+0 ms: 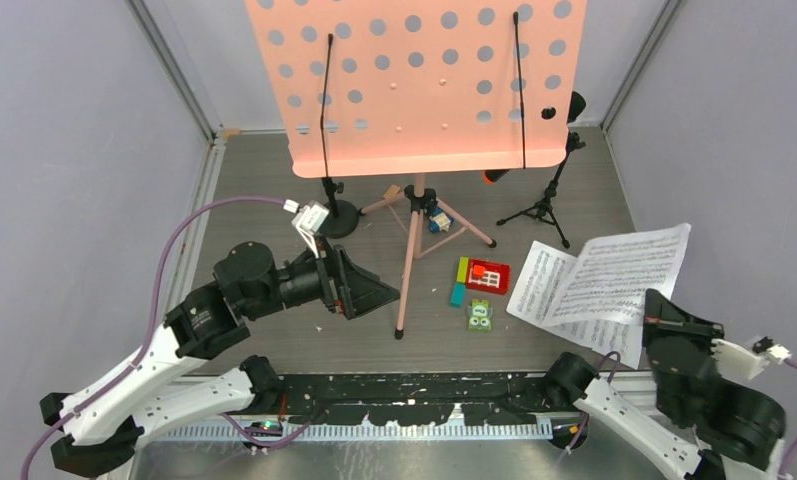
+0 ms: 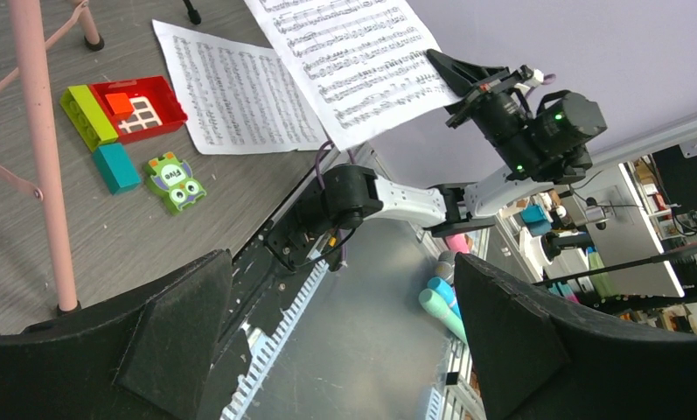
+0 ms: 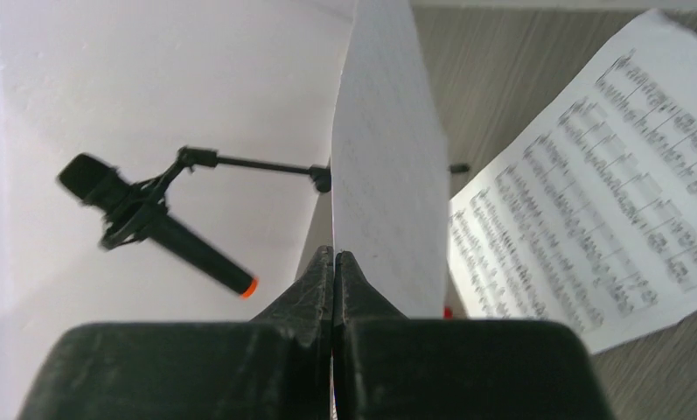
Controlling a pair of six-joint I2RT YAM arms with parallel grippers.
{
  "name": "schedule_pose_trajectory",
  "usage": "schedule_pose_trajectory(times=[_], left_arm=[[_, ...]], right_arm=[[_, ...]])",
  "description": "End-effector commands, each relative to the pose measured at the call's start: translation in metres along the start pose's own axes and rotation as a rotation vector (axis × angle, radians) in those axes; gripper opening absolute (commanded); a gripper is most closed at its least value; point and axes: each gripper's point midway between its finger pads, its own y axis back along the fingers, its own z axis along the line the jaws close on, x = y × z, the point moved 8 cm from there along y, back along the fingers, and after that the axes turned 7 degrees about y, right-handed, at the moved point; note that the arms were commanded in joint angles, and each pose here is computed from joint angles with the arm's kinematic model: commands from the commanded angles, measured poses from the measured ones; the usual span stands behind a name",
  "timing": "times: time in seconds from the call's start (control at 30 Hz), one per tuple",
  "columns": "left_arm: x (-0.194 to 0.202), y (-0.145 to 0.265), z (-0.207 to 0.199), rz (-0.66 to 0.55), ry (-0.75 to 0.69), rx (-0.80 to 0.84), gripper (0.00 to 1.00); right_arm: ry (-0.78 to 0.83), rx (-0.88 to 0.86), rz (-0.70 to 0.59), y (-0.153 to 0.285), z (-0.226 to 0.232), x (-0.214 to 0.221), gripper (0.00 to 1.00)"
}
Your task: Pack up the instrument practice props
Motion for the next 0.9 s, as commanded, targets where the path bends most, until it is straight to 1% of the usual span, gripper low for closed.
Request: schedule_pose_trajectory(times=[0.0, 0.1, 0.17, 0.23, 0.3, 0.47, 0.6, 0.77, 0.87], left_arm=[[0.000, -0.006, -0.001, -0.004, -0.002, 0.024, 1.00], [0.001, -0.004, 0.000, -0.010, 0.005, 0.025, 1.00], [0.001, -0.002, 0.000, -0.017, 0.006, 0.025, 1.00], [0.001, 0.001, 0.000, -0.019, 0.004, 0.024, 1.00], [0.001, 0.003, 0.000, -0.018, 0.000, 0.016, 1.00], [0.004, 0.000, 0.005, -0.010, 0.005, 0.002, 1.00], [0.005, -0.001, 0.006, 0.000, 0.001, -0.001, 1.00], [0.007, 0.001, 0.009, -0.004, -0.001, -0.009, 1.00], [0.008, -0.001, 0.011, -0.003, 0.008, -0.007, 1.00]], right_arm=[[0.035, 0.022, -0.314, -0.031, 0.004, 0.018, 0.01], [0.047, 0.011, -0.397, -0.045, 0.013, 0.039, 0.01], [0.076, 0.005, -0.428, -0.051, 0.017, 0.052, 0.04], [0.092, 0.016, -0.416, -0.056, 0.018, 0.064, 0.08], [0.117, 0.045, -0.392, -0.061, 0.014, 0.076, 0.11], [0.162, 0.094, -0.364, -0.073, -0.008, 0.105, 0.10], [0.162, 0.121, -0.337, -0.076, -0.015, 0.116, 0.12], [0.150, 0.145, -0.310, -0.073, -0.022, 0.112, 0.21], [0.121, 0.156, -0.284, -0.070, -0.029, 0.109, 0.29]])
